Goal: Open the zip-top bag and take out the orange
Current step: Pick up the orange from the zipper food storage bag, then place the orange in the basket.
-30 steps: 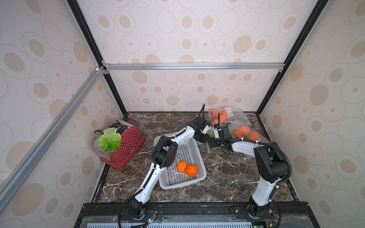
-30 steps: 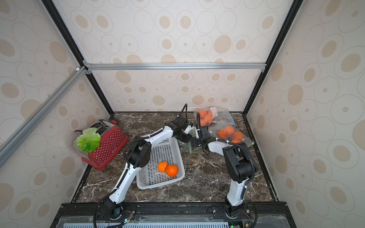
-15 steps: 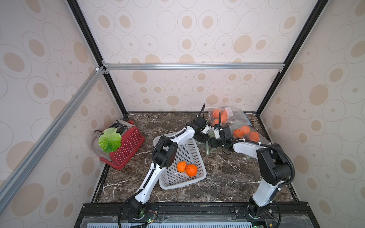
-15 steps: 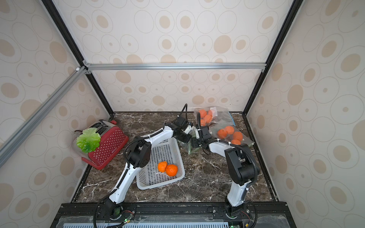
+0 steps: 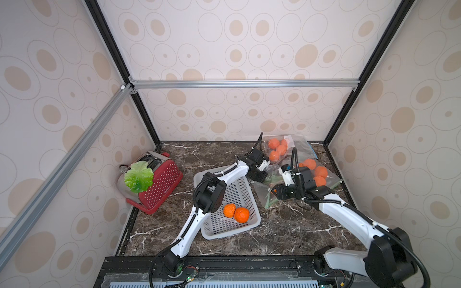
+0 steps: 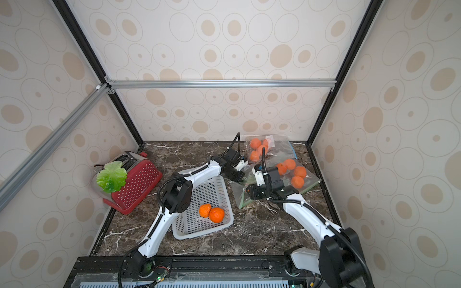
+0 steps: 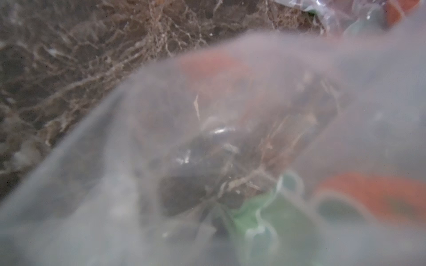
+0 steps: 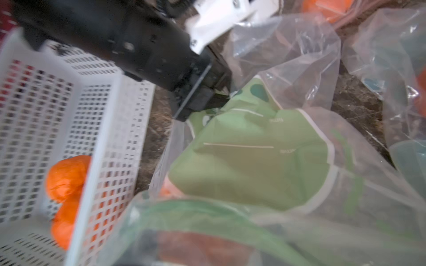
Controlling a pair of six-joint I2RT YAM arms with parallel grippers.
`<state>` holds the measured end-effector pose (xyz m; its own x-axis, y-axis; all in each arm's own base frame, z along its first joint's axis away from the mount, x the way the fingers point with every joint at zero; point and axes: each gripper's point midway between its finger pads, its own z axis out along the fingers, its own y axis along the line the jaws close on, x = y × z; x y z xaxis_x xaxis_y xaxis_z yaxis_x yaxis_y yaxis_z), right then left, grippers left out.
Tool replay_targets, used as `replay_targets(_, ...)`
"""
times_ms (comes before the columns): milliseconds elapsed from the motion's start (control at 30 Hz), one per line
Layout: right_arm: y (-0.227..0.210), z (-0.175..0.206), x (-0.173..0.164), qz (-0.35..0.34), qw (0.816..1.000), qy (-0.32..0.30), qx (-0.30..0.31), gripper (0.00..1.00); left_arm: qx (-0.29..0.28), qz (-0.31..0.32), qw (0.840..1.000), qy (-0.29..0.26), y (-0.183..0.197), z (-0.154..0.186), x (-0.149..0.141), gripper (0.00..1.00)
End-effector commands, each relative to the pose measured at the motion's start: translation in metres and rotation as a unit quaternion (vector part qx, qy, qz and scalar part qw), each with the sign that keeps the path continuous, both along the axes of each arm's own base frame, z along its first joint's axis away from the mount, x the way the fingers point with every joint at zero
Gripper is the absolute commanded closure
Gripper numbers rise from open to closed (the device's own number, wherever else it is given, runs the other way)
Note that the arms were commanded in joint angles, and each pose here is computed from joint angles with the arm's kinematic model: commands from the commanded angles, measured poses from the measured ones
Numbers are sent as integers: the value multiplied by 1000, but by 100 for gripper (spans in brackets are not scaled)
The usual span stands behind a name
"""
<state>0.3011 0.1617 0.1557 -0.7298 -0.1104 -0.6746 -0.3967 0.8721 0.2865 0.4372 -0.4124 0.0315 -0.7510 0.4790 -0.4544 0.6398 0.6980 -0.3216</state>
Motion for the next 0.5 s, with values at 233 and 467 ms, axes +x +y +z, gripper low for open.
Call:
replay_targets(233,21,54,-29,56,993,-45,92,51,13,16,1000,1,14,1,5,100)
replay_targets(467,28,57,-30,65,988,-61,127,54,2,17,1000,-13,11,8,10,100)
